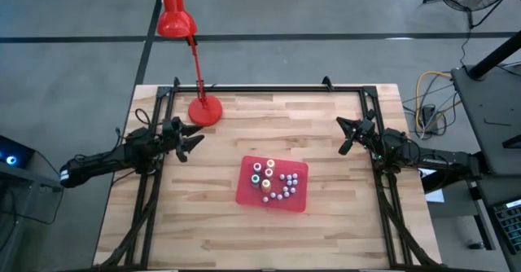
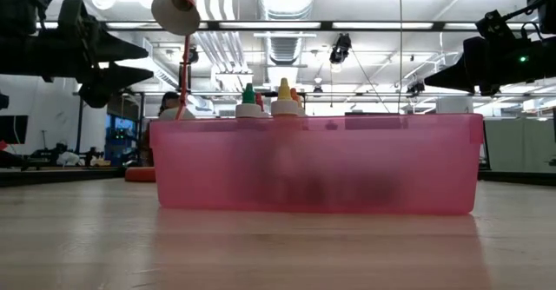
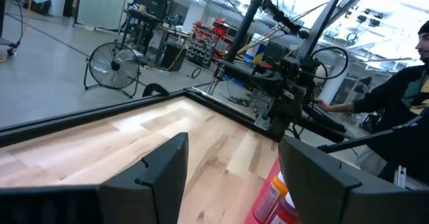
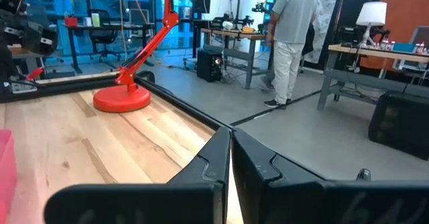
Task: Pick & Place food coloring
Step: Return to Home Position
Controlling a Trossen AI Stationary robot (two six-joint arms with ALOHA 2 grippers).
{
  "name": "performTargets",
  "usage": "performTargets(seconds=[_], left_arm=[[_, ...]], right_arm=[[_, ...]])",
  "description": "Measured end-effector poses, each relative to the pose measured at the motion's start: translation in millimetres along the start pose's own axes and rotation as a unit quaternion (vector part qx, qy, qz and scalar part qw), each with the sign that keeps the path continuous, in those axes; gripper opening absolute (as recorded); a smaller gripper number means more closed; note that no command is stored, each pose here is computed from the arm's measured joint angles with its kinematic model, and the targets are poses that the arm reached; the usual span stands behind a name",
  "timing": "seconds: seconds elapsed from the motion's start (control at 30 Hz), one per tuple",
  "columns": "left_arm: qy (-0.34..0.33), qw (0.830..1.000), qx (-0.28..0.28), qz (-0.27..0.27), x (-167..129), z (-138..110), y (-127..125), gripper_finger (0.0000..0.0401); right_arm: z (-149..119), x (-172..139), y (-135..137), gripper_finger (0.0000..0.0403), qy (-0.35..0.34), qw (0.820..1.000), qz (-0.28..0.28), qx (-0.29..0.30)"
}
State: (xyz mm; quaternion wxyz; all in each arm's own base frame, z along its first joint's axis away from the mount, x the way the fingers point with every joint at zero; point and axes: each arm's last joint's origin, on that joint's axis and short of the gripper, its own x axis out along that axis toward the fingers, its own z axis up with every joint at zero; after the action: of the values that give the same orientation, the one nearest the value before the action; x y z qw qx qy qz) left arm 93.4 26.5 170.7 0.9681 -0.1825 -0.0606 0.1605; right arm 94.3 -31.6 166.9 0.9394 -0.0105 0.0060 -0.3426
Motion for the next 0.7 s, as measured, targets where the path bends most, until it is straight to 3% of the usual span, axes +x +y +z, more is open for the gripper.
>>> performTargets(seconds=[0.7], left_arm=[[0.021,1.0,0.006,0.007,1.2,-2.9,1.0,0.0204]], right_arm=[[0.0,0.0,0.0,0.0009,0.0,1.0,0.0,-0.006]])
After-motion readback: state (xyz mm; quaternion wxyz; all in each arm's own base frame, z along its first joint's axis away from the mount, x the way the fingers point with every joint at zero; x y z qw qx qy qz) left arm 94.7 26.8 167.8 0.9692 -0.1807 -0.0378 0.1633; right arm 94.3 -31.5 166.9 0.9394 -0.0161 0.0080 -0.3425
